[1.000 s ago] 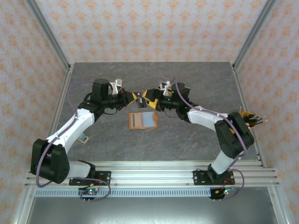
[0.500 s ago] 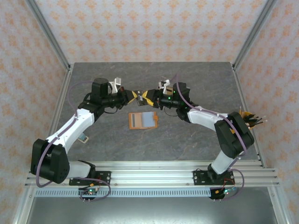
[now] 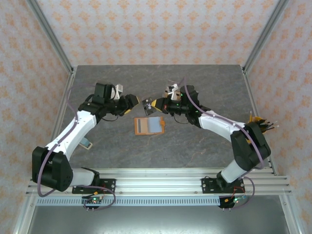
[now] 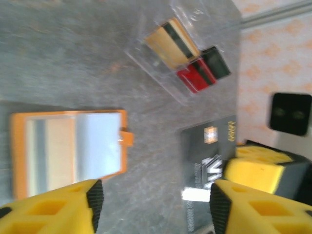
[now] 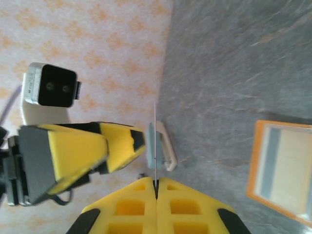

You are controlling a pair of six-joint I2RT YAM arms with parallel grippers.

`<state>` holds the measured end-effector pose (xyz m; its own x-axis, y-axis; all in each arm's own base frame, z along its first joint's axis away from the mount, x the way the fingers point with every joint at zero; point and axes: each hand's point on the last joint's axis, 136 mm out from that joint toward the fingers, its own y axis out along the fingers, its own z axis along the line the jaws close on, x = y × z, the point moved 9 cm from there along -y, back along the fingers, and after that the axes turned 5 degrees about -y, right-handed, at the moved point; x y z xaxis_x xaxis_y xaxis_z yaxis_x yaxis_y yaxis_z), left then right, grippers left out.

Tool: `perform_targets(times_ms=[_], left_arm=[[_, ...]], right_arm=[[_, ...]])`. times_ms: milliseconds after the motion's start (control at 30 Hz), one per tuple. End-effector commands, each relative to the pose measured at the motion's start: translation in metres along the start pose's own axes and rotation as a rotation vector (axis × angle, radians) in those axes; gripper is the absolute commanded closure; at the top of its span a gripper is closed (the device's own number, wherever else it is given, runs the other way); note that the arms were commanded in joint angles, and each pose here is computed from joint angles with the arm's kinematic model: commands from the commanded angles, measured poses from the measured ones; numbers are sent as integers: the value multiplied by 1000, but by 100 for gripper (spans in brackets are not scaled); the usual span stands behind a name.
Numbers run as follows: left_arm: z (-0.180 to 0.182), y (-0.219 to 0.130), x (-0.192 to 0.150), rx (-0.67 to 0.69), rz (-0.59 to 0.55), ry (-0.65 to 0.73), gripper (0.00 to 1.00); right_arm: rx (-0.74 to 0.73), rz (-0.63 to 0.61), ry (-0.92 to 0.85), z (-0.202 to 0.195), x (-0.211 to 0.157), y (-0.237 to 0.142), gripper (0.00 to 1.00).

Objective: Take the credit cards out of the card holder

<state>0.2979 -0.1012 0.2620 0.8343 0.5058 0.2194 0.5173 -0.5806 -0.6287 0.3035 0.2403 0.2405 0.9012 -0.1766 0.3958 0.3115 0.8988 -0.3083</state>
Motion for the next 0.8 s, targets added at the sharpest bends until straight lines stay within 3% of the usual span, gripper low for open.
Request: perform_targets(times_ms=[0,167,300,400,600,767], left_arm=[[17,-29,-1,289,-54,108,24],[30,-52,3,481,-134,198,4],[38,-68,4,618,-221,241,0],[42,-76,5,684,-267,235,0],[44,-75,3,683,-266,227,0],[44,-75,2,666,-270,233,0]], right_arm=[[-202,-28,-224,11,9,-23,100],[-557,-71,-503,14,25,-53,100],[-751,-126,-696,20,42,-74,100],[-795,-140,-810,23,57,-85,100],[-805,-111,-932,18,86,-105,100],[-736,34,-998,5,104,-116,100]])
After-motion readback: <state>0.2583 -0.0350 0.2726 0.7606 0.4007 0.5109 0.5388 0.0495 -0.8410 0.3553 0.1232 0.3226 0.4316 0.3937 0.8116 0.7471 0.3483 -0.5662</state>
